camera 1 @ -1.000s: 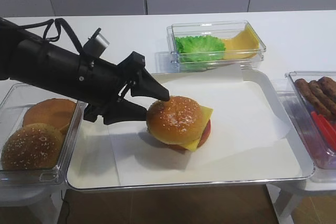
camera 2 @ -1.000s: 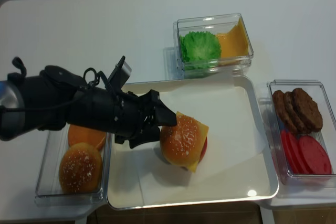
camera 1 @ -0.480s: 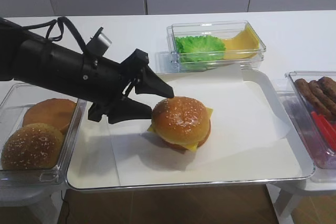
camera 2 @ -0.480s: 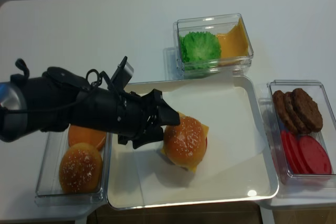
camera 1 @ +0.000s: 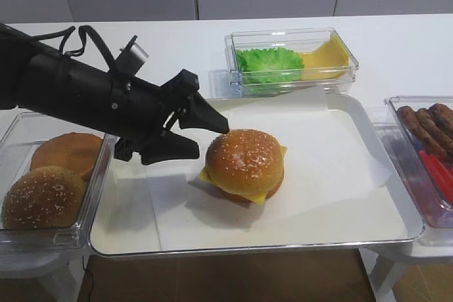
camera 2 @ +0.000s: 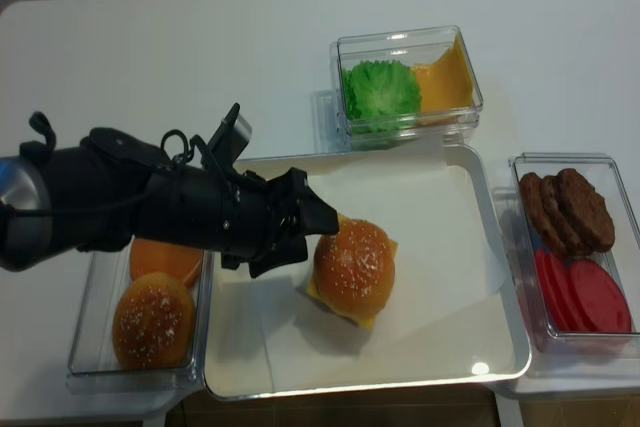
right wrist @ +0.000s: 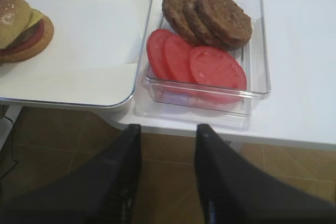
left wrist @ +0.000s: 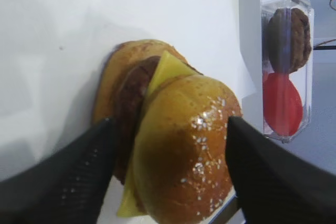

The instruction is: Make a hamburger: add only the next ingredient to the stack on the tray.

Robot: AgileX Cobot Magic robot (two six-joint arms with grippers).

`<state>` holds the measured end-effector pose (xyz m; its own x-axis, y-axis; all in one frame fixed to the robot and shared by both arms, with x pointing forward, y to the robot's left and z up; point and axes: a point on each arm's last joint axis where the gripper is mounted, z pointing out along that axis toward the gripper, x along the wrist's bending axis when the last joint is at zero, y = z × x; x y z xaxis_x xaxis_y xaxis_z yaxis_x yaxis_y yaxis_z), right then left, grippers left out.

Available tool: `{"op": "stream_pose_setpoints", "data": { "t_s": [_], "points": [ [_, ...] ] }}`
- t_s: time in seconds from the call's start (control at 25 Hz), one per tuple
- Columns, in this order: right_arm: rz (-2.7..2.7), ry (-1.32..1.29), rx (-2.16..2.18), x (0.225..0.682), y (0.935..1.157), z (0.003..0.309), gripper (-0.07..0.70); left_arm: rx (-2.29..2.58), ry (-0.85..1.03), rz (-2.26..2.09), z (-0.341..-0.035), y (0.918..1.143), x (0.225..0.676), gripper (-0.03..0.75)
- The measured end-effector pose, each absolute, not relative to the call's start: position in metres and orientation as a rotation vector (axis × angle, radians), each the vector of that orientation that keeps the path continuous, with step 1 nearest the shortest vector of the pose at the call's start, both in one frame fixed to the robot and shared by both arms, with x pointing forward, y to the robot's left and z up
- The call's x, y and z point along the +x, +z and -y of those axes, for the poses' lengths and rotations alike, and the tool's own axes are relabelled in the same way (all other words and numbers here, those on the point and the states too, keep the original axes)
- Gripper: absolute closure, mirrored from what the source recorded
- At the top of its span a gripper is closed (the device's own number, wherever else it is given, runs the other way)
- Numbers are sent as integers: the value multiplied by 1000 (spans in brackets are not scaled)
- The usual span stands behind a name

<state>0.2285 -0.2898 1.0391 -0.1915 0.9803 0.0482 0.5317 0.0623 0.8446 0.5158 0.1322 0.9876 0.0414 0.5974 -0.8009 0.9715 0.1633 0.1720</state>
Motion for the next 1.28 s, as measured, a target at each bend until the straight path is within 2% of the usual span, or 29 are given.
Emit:
{"op": "stream_pose_setpoints", "data": {
  "t_s": [0.2, 0.64, 1.0, 1.28],
  "points": [
    [-1783, 1030, 1508, 229, 1039, 290, 371, 1532, -540, -1640, -137, 990, 519, 227],
    [-1783, 1030, 1508, 229, 1039, 290, 371, 1642, -235, -1594, -185, 1045, 505, 230],
    [-1783, 1030, 1508, 229, 1039, 290, 371, 1788, 48, -1715, -242, 1082, 462, 230],
    [-1783, 1030, 1508, 229, 1039, 290, 371, 1867, 274, -1865, -269, 1102, 419, 237]
  ]
}}
